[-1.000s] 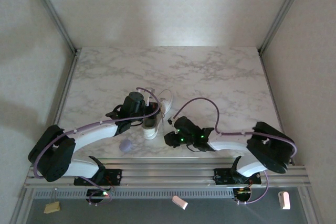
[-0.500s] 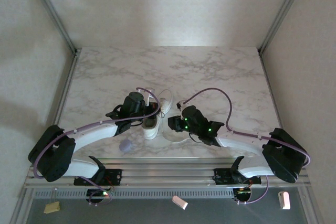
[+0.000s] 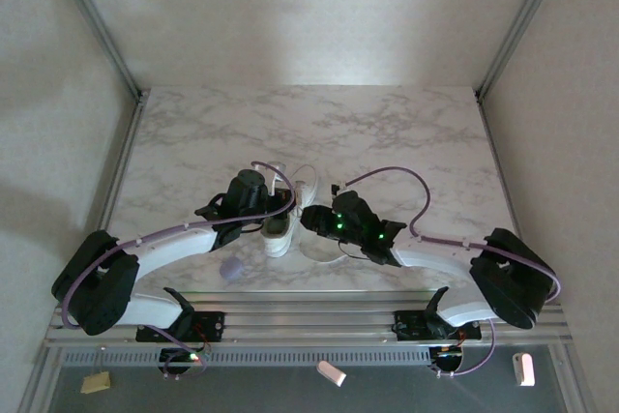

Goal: Tie the shoes

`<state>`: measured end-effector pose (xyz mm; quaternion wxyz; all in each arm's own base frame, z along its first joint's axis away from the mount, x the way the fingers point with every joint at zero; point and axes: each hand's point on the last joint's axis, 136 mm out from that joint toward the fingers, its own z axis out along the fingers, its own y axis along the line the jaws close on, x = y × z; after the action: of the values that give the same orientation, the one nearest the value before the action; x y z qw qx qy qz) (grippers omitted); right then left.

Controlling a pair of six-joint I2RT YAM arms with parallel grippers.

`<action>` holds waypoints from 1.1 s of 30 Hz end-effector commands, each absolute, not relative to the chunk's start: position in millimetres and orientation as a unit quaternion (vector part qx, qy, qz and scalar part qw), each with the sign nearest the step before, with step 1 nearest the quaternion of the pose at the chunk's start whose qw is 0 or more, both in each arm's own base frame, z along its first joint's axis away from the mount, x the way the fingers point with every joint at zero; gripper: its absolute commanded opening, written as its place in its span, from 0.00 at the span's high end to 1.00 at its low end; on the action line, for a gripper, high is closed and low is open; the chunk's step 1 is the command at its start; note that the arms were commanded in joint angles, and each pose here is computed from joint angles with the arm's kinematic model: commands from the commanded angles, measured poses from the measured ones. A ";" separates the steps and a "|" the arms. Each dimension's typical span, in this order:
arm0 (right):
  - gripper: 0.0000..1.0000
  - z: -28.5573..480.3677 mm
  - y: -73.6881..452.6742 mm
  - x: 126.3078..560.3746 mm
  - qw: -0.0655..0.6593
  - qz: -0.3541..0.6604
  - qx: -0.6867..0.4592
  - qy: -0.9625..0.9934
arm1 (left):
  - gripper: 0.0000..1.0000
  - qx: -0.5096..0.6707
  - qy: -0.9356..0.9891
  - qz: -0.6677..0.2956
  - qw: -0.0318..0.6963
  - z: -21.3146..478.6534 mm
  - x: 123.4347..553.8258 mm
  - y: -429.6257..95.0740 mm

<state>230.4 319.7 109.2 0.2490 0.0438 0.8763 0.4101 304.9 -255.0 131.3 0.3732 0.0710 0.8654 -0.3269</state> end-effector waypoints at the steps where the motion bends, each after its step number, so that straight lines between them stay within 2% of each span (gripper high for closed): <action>1: 0.56 123.2 337.9 234.6 0.238 0.449 0.060 0.859 | 1.00 0.074 0.861 -0.330 0.381 135.2 301.5 -256.6; 22: 0.68 112.6 350.6 238.5 0.216 0.452 0.067 0.863 | 1.00 0.077 0.859 -0.329 0.384 137.4 300.1 -256.4; 25: 0.74 110.8 350.4 239.1 0.215 0.450 0.068 0.864 | 1.00 0.076 0.859 -0.329 0.385 137.8 299.9 -255.8; 33: 0.97 114.6 342.3 242.1 0.231 0.430 0.061 0.871 | 1.00 0.081 0.860 -0.312 0.395 148.1 299.2 -249.2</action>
<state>234.9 343.4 101.5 0.2096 0.0652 0.8730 0.4355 301.1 -252.7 139.1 0.3817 0.0730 0.8617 -0.3263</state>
